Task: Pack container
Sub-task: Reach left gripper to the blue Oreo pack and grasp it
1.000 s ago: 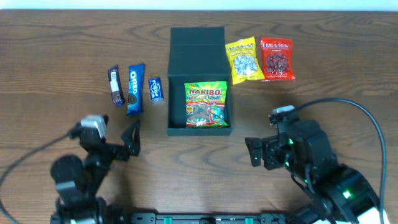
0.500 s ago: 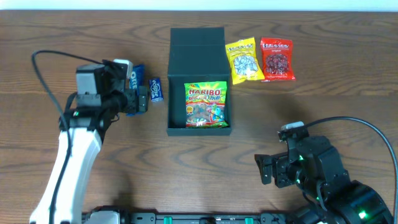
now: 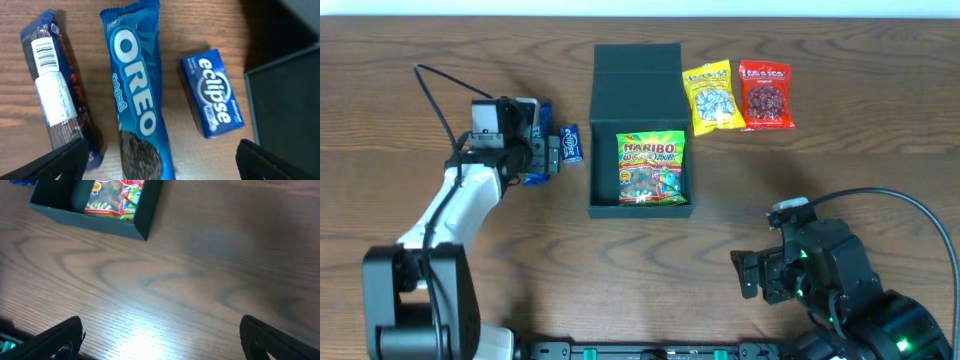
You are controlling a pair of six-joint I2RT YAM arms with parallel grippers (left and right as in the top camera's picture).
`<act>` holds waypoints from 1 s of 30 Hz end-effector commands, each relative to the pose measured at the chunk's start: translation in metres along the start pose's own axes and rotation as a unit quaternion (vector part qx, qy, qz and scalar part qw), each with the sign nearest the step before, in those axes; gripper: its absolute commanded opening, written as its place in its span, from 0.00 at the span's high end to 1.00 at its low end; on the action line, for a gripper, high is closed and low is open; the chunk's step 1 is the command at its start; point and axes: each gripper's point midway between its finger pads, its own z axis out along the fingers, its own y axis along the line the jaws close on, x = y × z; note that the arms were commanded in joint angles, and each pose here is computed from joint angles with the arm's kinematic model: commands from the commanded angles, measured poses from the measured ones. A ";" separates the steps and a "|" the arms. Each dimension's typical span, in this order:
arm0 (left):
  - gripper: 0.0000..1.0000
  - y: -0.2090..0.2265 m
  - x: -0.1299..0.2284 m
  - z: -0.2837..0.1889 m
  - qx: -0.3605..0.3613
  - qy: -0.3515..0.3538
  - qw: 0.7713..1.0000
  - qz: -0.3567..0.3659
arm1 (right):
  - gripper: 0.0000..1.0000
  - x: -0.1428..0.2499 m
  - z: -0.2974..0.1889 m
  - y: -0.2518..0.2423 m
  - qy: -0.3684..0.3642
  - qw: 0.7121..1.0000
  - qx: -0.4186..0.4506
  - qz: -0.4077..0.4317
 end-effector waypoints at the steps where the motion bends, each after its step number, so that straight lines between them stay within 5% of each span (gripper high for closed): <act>1: 0.05 0.004 -0.001 0.011 -0.008 0.004 1.000 0.010 | 0.01 -0.005 -0.004 -0.002 -0.009 1.000 0.004 -0.003; 10: 0.00 0.008 0.005 0.038 -0.006 0.010 1.000 -0.006 | 0.01 -0.005 -0.004 -0.002 -0.009 1.000 0.004 -0.003; 22: 0.42 0.012 0.016 0.053 -0.011 0.026 1.000 -0.012 | 0.01 -0.004 -0.004 -0.002 -0.008 1.000 0.004 -0.003; 30: 0.80 0.012 0.016 0.053 -0.011 0.026 1.000 -0.015 | 0.01 -0.005 -0.004 -0.002 -0.009 1.000 0.004 -0.003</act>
